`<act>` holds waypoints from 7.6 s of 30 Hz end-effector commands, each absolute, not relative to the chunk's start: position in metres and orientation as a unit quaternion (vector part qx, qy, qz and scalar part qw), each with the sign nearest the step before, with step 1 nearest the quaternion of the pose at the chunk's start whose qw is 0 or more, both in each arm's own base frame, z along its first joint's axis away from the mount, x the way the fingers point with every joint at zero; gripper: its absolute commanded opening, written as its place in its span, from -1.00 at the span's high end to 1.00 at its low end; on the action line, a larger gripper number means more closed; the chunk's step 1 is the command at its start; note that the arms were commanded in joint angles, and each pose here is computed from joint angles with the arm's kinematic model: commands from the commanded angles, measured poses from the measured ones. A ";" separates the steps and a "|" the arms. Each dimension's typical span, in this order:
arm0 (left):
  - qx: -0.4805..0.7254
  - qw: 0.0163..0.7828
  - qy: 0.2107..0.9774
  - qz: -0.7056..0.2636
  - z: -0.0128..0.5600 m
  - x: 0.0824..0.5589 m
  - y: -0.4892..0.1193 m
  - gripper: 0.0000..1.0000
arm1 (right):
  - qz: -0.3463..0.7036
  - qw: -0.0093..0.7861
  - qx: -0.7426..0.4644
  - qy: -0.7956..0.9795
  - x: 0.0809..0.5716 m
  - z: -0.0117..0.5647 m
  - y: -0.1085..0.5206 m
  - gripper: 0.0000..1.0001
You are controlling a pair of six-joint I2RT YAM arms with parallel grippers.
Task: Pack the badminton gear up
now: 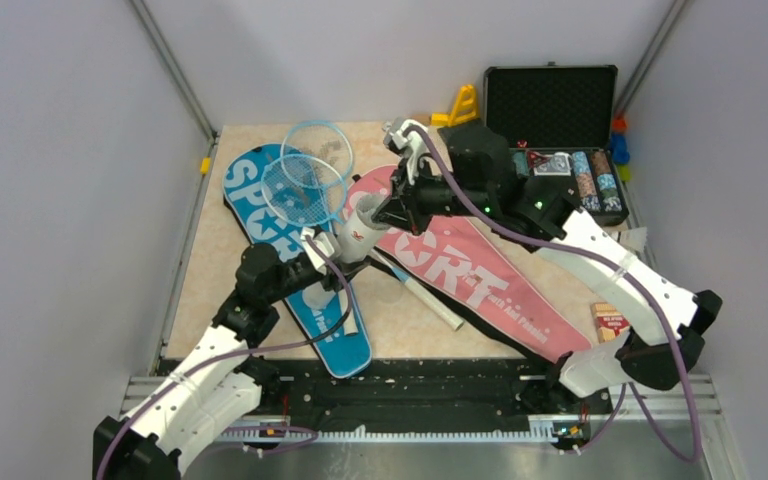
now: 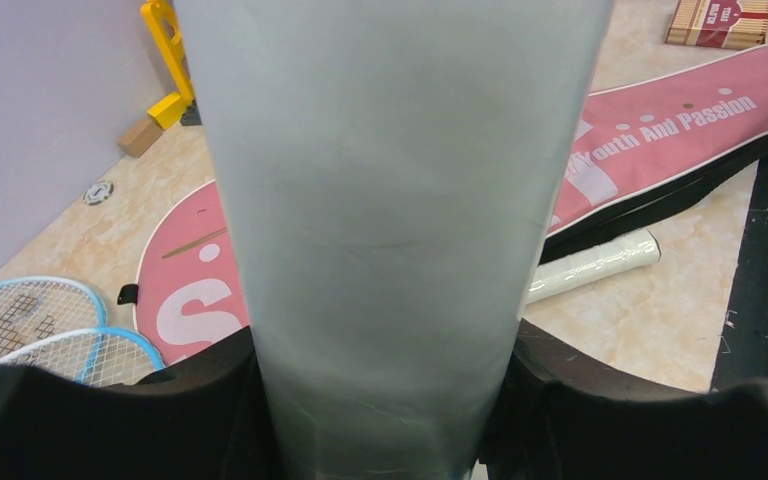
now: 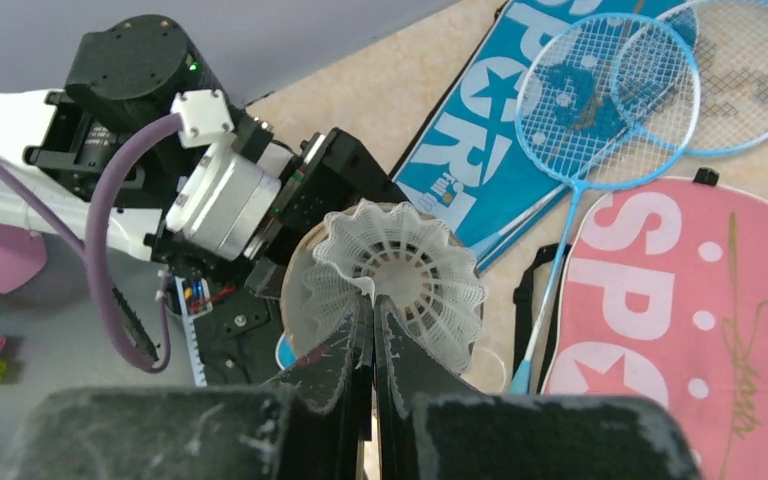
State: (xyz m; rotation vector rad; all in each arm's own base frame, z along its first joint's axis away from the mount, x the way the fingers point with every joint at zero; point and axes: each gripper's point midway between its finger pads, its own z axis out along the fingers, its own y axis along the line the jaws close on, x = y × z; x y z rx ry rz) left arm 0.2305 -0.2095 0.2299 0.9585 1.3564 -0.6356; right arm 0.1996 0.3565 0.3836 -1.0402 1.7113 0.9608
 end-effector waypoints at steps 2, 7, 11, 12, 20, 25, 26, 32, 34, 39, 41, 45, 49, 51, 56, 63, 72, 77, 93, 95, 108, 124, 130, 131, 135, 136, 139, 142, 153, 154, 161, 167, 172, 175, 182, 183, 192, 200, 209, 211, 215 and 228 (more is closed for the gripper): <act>0.426 0.629 0.581 -0.292 0.236 0.227 -0.214 0.42 | 0.377 0.386 -0.389 0.747 0.205 0.358 0.372 1.00; 0.433 0.626 0.575 -0.300 0.237 0.223 -0.216 0.42 | 0.375 0.318 -0.417 0.765 0.196 0.325 0.397 1.00; 0.428 0.630 0.578 -0.293 0.237 0.225 -0.214 0.42 | 0.365 0.337 -0.407 0.767 0.200 0.340 0.392 0.90; 0.427 0.632 0.578 -0.292 0.238 0.225 -0.214 0.42 | 0.363 0.350 -0.400 0.765 0.202 0.349 0.389 0.78; 0.416 0.641 0.581 -0.280 0.240 0.228 -0.209 0.42 | 0.364 0.460 -0.353 0.729 0.194 0.428 0.339 0.14; 0.409 0.648 0.582 -0.273 0.242 0.229 -0.206 0.42 | 0.295 0.559 -0.276 0.724 0.215 0.455 0.287 -0.64; 0.407 0.650 0.582 -0.270 0.242 0.230 -0.205 0.42 | 0.264 0.582 -0.249 0.728 0.226 0.454 0.271 -0.77; 0.403 0.653 0.582 -0.269 0.243 0.230 -0.204 0.42 | 0.156 0.602 -0.029 0.783 0.311 0.409 0.139 -0.97; 0.402 0.652 0.584 -0.268 0.243 0.230 -0.204 0.42 | 0.104 0.590 0.036 0.800 0.331 0.387 0.087 -0.97; 0.400 0.652 0.588 -0.263 0.242 0.231 -0.202 0.42 | -0.071 0.532 0.153 0.830 0.354 0.331 -0.050 -0.97; 0.400 0.652 0.588 -0.262 0.242 0.232 -0.202 0.42 | -0.152 0.506 0.173 0.831 0.356 0.312 -0.103 -0.97; 0.397 0.650 0.594 -0.259 0.240 0.236 -0.202 0.42 | -0.200 0.452 0.172 0.852 0.366 0.266 -0.174 -0.97; 0.395 0.640 0.607 -0.256 0.235 0.241 -0.203 0.42 | -0.211 0.409 0.189 0.867 0.376 0.224 -0.217 -0.93; 0.395 0.637 0.610 -0.256 0.234 0.243 -0.203 0.42 | -0.222 0.387 0.194 0.874 0.376 0.207 -0.228 -0.89; 0.393 0.634 0.616 -0.252 0.231 0.247 -0.203 0.42 | -0.187 0.397 0.249 0.863 0.381 0.177 -0.252 -0.80; 0.391 0.634 0.619 -0.250 0.230 0.248 -0.202 0.42 | -0.071 0.402 0.337 0.849 0.382 0.139 -0.269 -0.35; 0.391 0.632 0.621 -0.250 0.229 0.248 -0.202 0.42 | -0.004 0.361 0.350 0.864 0.385 0.087 -0.251 -0.06; 0.391 0.633 0.618 -0.252 0.230 0.247 -0.203 0.42 | -0.029 0.353 0.360 0.863 0.377 0.085 -0.258 -0.03; 0.389 0.646 0.609 -0.248 0.235 0.243 -0.199 0.42 | 0.004 0.401 0.365 0.840 0.373 0.134 -0.234 1.00; 0.388 0.646 0.609 -0.248 0.235 0.243 -0.199 0.42 | 0.006 0.436 0.367 0.822 0.367 0.169 -0.226 1.00; 0.417 0.628 0.597 -0.275 0.232 0.235 -0.210 0.42 | 0.270 0.674 -0.072 0.684 0.283 0.447 0.060 1.00; 0.447 0.602 0.584 -0.311 0.231 0.224 -0.222 0.41 | 0.459 0.611 -0.293 0.576 0.206 0.490 0.227 1.00; 0.439 0.594 0.603 -0.304 0.228 0.232 -0.221 0.41 | 0.461 0.610 -0.322 0.558 0.204 0.494 0.276 1.00; 0.440 0.592 0.602 -0.306 0.227 0.231 -0.222 0.41 | 0.466 0.607 -0.325 0.556 0.204 0.493 0.279 1.00; 0.443 0.591 0.599 -0.309 0.226 0.231 -0.224 0.41 | 0.460 0.587 -0.341 0.573 0.209 0.477 0.296 1.00; 0.444 0.591 0.598 -0.310 0.226 0.230 -0.224 0.41 | 0.453 0.584 -0.344 0.579 0.211 0.473 0.300 1.00; 0.444 0.592 0.597 -0.310 0.226 0.230 -0.224 0.41 | 0.447 0.565 -0.362 0.591 0.210 0.459 0.317 1.00; 0.441 0.592 0.600 -0.308 0.225 0.232 -0.223 0.41 | 0.452 0.536 -0.384 0.601 0.203 0.443 0.337 1.00; 0.454 0.588 0.588 -0.319 0.224 0.226 -0.227 0.41 | 0.445 0.425 -0.390 0.684 0.209 0.378 0.381 1.00; 0.454 0.589 0.587 -0.319 0.225 0.226 -0.227 0.41 | 0.445 0.414 -0.396 0.689 0.207 0.372 0.384 1.00; 0.453 0.596 0.583 -0.317 0.227 0.224 -0.226 0.41 | 0.447 0.381 -0.402 0.702 0.198 0.355 0.394 1.00; 0.443 0.604 0.586 -0.310 0.229 0.227 -0.223 0.41 | 0.448 0.420 -0.394 0.684 0.193 0.390 0.379 0.41; 0.442 0.604 0.586 -0.309 0.229 0.227 -0.222 0.41 | 0.423 0.501 -0.392 0.645 0.194 0.440 0.353 0.08; 0.441 0.605 0.587 -0.307 0.229 0.227 -0.222 0.41 | 0.412 0.541 -0.382 0.626 0.193 0.466 0.337 -0.24; 0.442 0.607 0.585 -0.307 0.230 0.226 -0.221 0.41 | 0.341 0.596 -0.324 0.651 0.209 0.469 0.296 -0.93; 0.444 0.605 0.585 -0.308 0.229 0.225 -0.222 0.41 | 0.318 0.597 -0.317 0.665 0.216 0.461 0.290 -0.94; 0.447 0.605 0.582 -0.308 0.230 0.223 -0.221 0.41 | 0.232 0.511 -0.418 0.714 0.234 0.395 0.308 -0.94; 0.450 0.606 0.577 -0.310 0.231 0.220 -0.221 0.41 | 0.229 0.428 -0.458 0.745 0.260 0.345 0.361 -0.91; 0.437 0.617 0.583 -0.296 0.233 0.224 -0.216 0.41 | 0.227 0.455 -0.466 0.724 0.262 0.387 0.360 -0.90; 0.432 0.621 0.585 -0.293 0.234 0.226 -0.215 0.41 | 0.239 0.482 -0.455 0.710 0.256 0.408 0.353 -0.89; 0.415 0.634 0.590 -0.280 0.238 0.231 -0.210 0.41 | 0.261 0.542 -0.414 0.683 0.243 0.446 0.329 -0.93; 0.210 0.720 0.637 -0.177 0.273 0.274 -0.151 0.42 | 0.225 0.608 -0.185 0.739 0.251 0.415 0.249 -0.95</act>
